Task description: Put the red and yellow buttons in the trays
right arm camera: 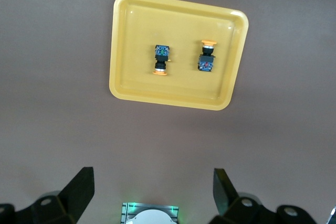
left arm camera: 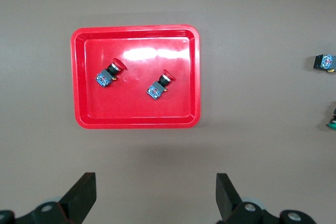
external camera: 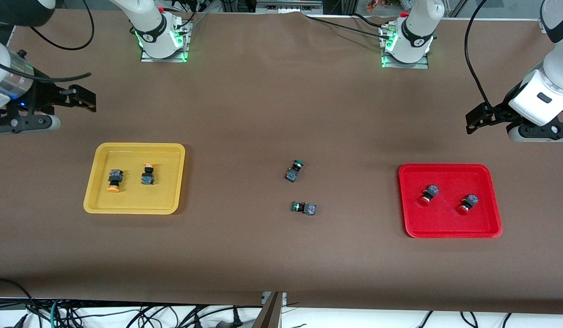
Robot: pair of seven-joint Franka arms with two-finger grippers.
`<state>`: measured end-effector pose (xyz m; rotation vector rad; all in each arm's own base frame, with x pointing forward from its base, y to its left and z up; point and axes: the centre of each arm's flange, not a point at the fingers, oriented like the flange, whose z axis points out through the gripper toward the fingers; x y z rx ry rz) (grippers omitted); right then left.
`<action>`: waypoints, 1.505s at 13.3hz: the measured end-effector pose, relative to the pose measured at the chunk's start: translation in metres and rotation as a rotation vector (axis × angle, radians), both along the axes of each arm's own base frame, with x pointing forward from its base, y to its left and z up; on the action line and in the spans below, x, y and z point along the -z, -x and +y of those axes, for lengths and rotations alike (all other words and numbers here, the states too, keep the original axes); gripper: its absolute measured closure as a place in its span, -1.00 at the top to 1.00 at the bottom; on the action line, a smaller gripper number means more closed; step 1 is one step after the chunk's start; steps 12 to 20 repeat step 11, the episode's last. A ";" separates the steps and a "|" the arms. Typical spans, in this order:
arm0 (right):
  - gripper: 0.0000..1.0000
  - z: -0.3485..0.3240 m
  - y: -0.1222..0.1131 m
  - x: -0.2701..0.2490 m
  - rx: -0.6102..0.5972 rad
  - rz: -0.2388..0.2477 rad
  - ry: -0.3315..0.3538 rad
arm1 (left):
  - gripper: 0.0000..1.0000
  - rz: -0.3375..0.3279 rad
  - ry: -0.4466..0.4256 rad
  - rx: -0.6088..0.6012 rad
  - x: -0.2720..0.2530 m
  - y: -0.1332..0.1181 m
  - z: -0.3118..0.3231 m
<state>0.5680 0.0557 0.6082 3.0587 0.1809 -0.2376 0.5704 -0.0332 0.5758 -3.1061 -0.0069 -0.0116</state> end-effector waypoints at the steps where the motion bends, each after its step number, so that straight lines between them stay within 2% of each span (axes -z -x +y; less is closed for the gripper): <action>1: 1.00 -0.004 0.004 -0.009 0.005 -0.015 -0.004 | 1.00 0.000 0.000 0.000 0.000 0.000 0.000; 5: 1.00 0.002 0.019 -0.033 -0.012 -0.050 -0.019 | 1.00 0.000 0.000 0.000 0.000 0.000 0.000; 10: 1.00 0.009 0.020 -0.027 0.010 -0.026 -0.013 | 1.00 0.000 0.000 0.000 0.000 0.000 0.000; 20: 1.00 0.007 0.019 -0.027 0.013 -0.025 -0.013 | 1.00 0.000 0.000 0.000 0.000 0.000 0.000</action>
